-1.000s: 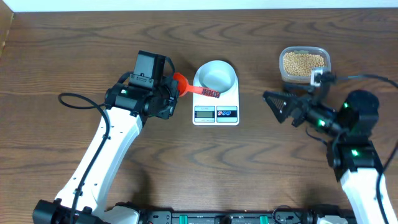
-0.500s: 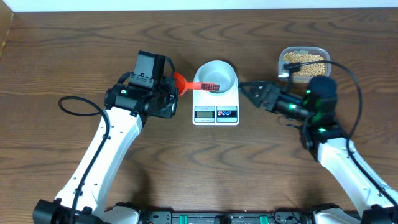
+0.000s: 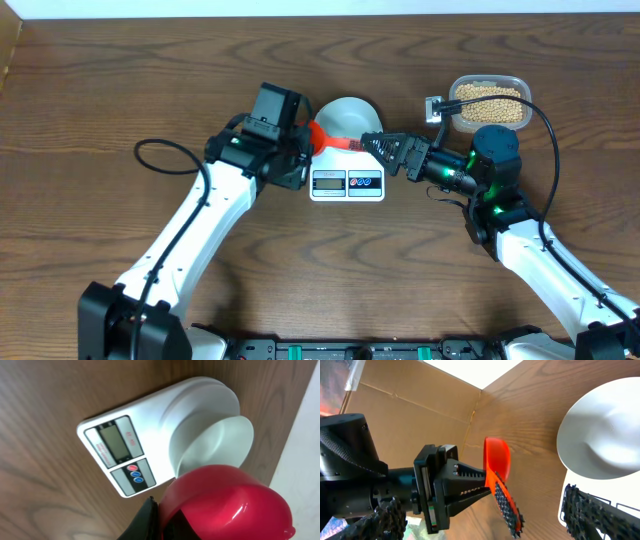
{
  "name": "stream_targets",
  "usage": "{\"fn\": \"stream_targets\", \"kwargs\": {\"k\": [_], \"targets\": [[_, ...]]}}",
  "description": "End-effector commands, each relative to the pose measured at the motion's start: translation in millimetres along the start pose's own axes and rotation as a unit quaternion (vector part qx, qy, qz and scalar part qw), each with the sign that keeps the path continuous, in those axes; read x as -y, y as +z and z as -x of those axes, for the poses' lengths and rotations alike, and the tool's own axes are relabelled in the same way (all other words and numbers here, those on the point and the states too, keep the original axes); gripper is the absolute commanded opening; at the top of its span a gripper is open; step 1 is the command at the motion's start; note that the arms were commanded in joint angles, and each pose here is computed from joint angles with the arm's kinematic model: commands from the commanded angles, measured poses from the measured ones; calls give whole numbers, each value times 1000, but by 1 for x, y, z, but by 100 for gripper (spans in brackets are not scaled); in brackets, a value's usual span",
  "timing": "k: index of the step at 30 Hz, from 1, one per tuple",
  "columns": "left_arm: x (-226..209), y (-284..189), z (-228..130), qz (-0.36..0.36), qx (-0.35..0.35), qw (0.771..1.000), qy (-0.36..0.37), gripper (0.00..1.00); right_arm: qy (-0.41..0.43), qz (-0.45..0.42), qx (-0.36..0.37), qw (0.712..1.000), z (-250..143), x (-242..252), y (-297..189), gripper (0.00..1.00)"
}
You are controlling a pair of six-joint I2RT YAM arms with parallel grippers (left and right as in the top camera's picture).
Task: Scoop item into bowl and weigh 50g on scale
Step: 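Reach the right gripper toward the scoop held by the left gripper, then grasp the red scoop with the right gripper beside the left gripper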
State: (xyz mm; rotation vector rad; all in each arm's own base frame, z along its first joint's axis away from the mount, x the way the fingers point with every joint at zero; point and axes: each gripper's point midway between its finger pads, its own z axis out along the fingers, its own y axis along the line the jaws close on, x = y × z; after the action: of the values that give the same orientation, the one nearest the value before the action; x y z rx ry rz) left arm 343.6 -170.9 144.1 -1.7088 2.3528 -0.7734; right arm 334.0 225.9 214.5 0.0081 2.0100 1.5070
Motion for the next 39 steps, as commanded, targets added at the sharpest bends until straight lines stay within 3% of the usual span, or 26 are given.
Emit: {"fn": "stream_targets", "kwargs": {"k": [1,17,30,39], "targets": [[5,0,-6,-12,-1,1000,3,7,-4,0,5,1000,4,-3,3,99],[5,3,-37,-15,-24,999,-40,7,-17,-6,1,1000,-2,-3,8,99],[3,3,-46,-10,-41,998,-36,7,-26,-10,4,1000,-1,-1,8,81],[2,3,-49,-7,-48,998,-40,7,-25,-10,4,1000,-1,-1,8,81]]}}
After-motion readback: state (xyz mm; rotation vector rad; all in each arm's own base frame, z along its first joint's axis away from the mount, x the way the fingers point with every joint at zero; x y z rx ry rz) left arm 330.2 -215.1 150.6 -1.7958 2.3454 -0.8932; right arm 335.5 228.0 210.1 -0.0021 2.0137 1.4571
